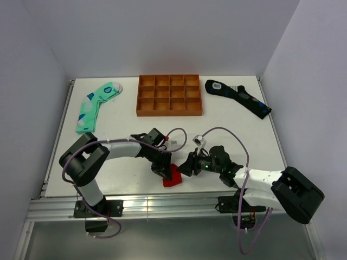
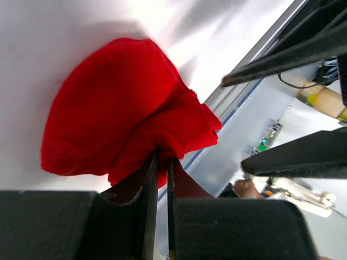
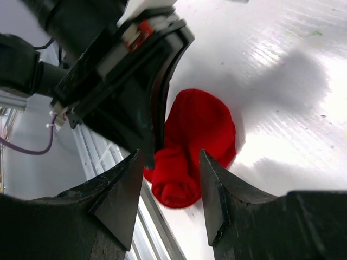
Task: Roll the socks
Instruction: Roll the sock at the center of the board.
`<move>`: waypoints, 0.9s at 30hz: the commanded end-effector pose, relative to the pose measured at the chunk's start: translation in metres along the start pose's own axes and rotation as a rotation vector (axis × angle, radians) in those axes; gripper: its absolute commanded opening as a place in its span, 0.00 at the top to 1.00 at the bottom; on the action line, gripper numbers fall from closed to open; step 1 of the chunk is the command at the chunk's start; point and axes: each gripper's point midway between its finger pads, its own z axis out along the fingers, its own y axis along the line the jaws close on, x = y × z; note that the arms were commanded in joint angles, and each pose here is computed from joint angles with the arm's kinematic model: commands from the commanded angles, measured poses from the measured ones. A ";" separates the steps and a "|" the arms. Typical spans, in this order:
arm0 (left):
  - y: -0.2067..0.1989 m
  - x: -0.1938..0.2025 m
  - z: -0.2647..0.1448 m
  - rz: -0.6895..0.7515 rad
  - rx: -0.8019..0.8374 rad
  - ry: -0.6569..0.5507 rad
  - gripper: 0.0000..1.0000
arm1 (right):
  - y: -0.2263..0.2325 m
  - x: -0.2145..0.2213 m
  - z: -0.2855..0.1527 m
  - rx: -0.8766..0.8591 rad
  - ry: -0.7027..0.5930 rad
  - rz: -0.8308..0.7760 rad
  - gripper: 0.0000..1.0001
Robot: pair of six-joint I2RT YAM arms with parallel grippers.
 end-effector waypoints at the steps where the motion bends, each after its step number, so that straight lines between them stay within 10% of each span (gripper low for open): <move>1: 0.026 0.018 -0.004 -0.055 -0.059 0.071 1.00 | 0.013 -0.013 0.000 -0.056 -0.103 -0.057 0.47; 27: 0.040 0.017 -0.005 -0.105 -0.008 0.112 1.00 | 0.026 0.015 0.022 -0.131 -0.026 -0.170 0.48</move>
